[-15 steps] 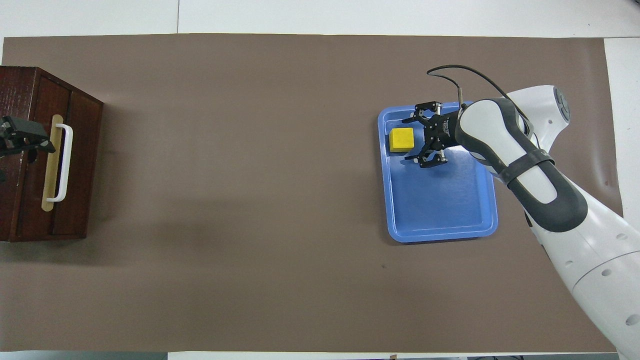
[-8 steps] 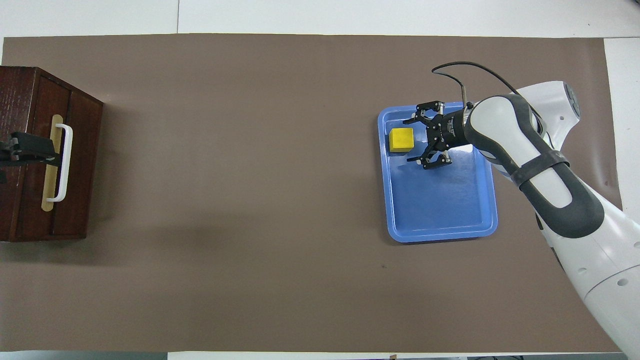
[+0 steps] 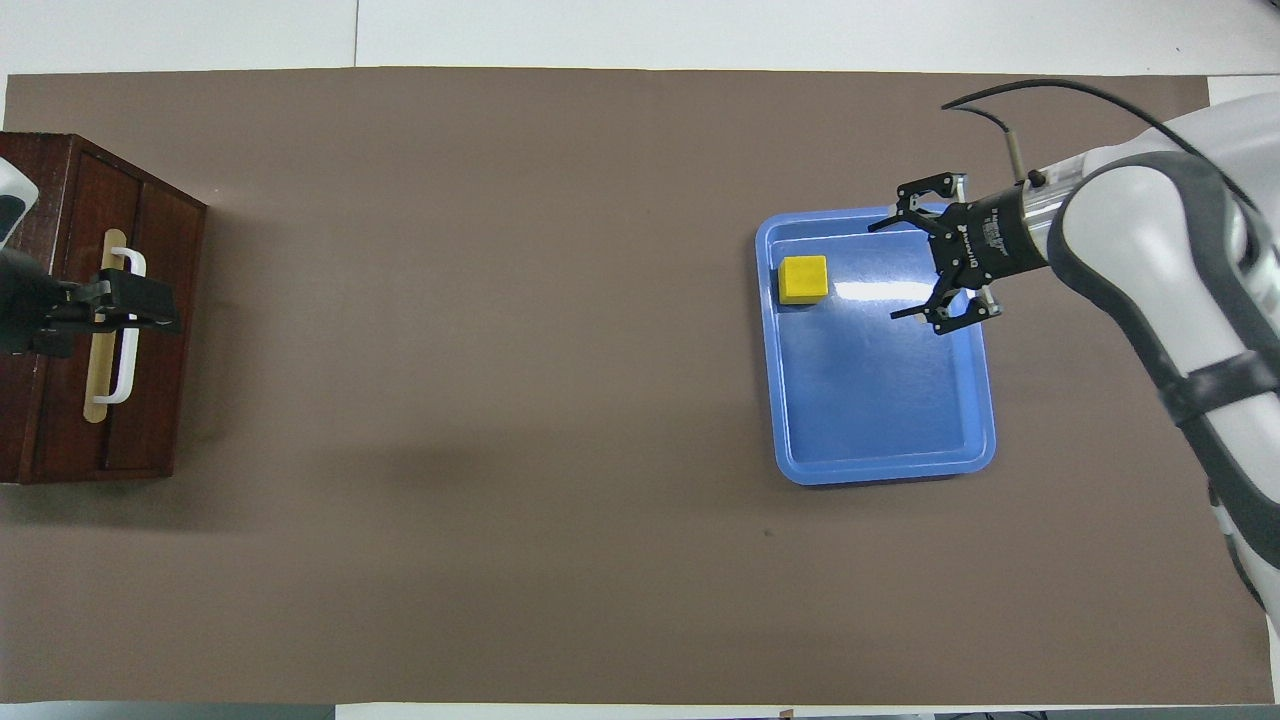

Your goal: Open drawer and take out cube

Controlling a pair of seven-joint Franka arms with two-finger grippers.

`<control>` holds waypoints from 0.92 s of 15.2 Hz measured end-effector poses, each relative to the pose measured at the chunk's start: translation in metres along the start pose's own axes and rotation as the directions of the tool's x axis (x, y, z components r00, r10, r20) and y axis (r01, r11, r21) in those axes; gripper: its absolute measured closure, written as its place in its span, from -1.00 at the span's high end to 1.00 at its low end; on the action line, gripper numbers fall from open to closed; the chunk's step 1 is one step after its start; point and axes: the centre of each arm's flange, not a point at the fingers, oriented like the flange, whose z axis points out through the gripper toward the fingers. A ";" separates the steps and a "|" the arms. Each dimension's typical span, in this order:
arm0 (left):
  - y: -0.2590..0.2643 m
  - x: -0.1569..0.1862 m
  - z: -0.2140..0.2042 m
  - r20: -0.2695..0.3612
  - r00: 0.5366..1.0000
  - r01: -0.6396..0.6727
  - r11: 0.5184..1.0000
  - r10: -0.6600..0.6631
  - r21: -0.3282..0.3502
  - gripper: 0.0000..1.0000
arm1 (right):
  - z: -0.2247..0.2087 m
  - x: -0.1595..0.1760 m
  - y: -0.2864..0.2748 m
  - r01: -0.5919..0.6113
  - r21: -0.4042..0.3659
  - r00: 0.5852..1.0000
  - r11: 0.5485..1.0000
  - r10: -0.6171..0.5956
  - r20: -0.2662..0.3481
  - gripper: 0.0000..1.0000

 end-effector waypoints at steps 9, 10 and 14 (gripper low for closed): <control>0.005 -0.008 -0.007 0.056 0.988 -0.146 0.989 0.146 0.002 1.00 | -0.169 -0.024 0.046 0.702 -0.328 0.623 0.632 -0.769 -0.147 1.00; 0.007 -0.009 -0.007 0.057 0.987 -0.153 0.988 0.153 0.002 1.00 | -0.182 -0.024 0.052 0.753 -0.372 0.535 0.543 -0.834 -0.133 1.00; 0.015 -0.011 -0.007 0.057 0.976 -0.210 0.978 0.210 0.001 1.00 | -0.214 -0.034 0.068 0.820 -0.520 0.252 0.239 -0.967 -0.046 1.00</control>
